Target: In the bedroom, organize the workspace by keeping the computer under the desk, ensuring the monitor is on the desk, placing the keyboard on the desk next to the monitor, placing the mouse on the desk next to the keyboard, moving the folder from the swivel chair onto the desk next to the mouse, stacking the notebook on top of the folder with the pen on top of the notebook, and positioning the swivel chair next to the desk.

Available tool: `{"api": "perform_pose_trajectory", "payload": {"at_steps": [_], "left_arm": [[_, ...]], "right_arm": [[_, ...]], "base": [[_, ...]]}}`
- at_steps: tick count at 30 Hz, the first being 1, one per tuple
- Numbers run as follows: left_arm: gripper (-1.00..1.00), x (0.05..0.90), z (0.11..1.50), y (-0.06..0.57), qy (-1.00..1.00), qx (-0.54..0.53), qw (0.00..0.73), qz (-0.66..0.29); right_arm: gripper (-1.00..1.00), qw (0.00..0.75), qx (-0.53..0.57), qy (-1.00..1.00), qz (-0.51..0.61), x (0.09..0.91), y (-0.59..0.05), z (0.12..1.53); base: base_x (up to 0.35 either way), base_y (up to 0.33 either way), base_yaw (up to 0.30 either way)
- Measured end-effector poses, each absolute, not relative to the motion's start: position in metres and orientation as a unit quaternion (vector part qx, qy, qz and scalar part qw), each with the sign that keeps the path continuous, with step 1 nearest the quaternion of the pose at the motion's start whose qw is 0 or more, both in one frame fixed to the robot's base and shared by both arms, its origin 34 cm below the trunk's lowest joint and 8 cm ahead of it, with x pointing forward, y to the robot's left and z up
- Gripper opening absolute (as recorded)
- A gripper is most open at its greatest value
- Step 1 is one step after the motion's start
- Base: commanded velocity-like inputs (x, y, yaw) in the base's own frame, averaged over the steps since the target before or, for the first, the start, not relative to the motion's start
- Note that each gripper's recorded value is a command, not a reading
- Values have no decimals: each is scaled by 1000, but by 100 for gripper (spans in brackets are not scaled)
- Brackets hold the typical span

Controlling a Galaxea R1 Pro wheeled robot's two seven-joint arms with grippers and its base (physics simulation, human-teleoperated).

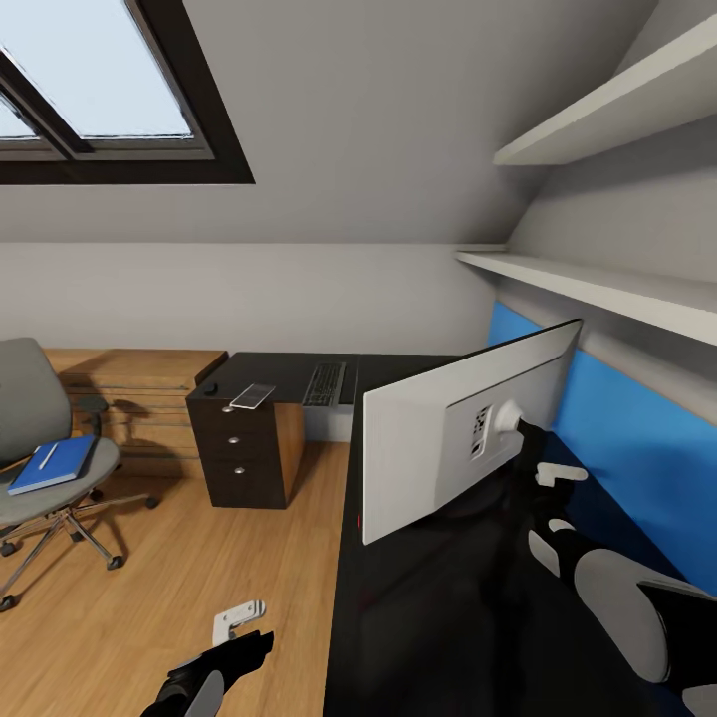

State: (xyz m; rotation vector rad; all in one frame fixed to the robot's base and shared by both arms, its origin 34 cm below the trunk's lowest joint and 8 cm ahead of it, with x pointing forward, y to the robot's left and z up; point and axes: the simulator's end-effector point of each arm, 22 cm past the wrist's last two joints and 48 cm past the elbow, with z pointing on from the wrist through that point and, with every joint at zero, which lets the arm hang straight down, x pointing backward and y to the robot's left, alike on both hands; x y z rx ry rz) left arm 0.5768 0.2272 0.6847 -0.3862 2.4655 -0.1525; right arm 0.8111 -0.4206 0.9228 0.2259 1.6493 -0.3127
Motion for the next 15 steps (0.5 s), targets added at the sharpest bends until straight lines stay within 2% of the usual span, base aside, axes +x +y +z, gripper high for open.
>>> {"api": "perform_pose_trajectory", "payload": {"at_steps": [7, 15], "left_arm": [[100, 577, 685, 227, 936, -147, 315, -58], [100, 577, 684, 227, 936, -147, 315, -58]], "right_arm": [[100, 662, 100, 730, -138, 811, -420, 923], [100, 662, 99, 730, -138, 811, -420, 922]], "base": [[-13, 0, 0], [-141, 0, 0]]}}
